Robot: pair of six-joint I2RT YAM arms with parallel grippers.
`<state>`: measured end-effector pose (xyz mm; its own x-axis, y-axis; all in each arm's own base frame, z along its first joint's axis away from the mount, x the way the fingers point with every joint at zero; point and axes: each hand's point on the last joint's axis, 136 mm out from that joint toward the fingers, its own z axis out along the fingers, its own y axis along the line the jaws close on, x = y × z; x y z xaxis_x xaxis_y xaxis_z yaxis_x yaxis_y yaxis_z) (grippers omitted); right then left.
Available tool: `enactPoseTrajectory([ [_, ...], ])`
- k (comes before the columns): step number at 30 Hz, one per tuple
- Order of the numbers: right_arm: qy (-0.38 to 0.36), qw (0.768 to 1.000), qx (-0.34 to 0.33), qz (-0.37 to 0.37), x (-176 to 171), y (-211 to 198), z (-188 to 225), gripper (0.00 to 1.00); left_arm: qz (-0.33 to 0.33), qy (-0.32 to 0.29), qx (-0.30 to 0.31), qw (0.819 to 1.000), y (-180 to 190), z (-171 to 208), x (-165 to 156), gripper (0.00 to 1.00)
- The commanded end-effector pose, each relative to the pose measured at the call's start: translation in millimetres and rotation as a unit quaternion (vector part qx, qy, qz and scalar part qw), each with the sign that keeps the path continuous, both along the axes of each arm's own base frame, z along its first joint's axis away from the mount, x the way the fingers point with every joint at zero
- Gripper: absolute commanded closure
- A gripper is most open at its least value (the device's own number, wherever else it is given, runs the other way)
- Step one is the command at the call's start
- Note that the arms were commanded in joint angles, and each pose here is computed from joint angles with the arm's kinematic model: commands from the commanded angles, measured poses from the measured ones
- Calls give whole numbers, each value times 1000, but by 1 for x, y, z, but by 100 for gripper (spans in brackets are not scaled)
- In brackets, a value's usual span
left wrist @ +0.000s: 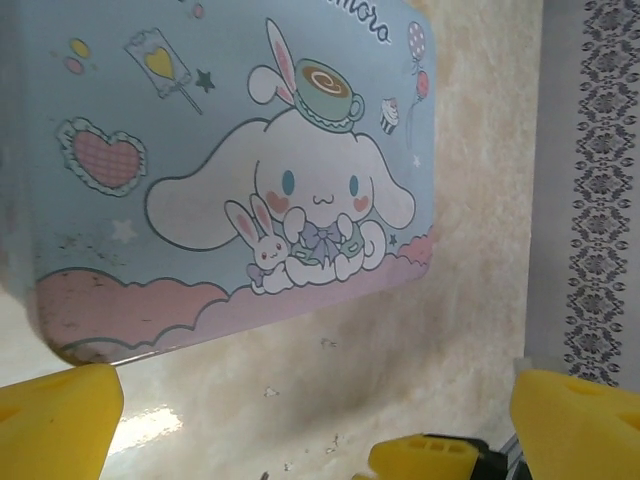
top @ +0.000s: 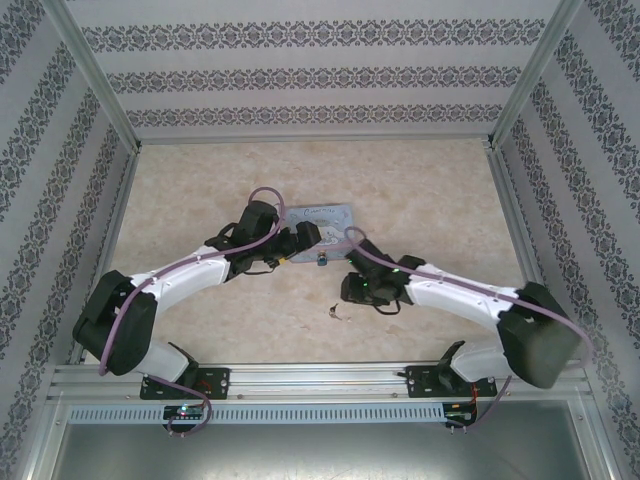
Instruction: Unlock a padlock with a key
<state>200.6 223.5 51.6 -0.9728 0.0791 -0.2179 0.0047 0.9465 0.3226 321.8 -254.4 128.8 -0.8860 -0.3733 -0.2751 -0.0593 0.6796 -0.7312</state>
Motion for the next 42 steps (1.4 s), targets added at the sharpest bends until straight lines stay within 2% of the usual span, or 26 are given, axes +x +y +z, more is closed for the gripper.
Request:
enactPoseTrajectory([
  [1,-9,998,-44,40,-1,16,-3,59,18,-5,33,999,20,9,8,1],
  [8,-1,989,-118,90,-8,47,-17,58,60,-6,35,998,62,14,18,1],
  [17,-6,981,-163,104,-17,53,-14,57,67,1,25,997,72,6,15,1],
  [24,1,983,-160,86,-27,35,-20,56,65,-2,21,998,74,8,17,1],
  [42,23,983,-160,88,-27,47,-44,57,70,-2,18,997,76,8,14,1],
])
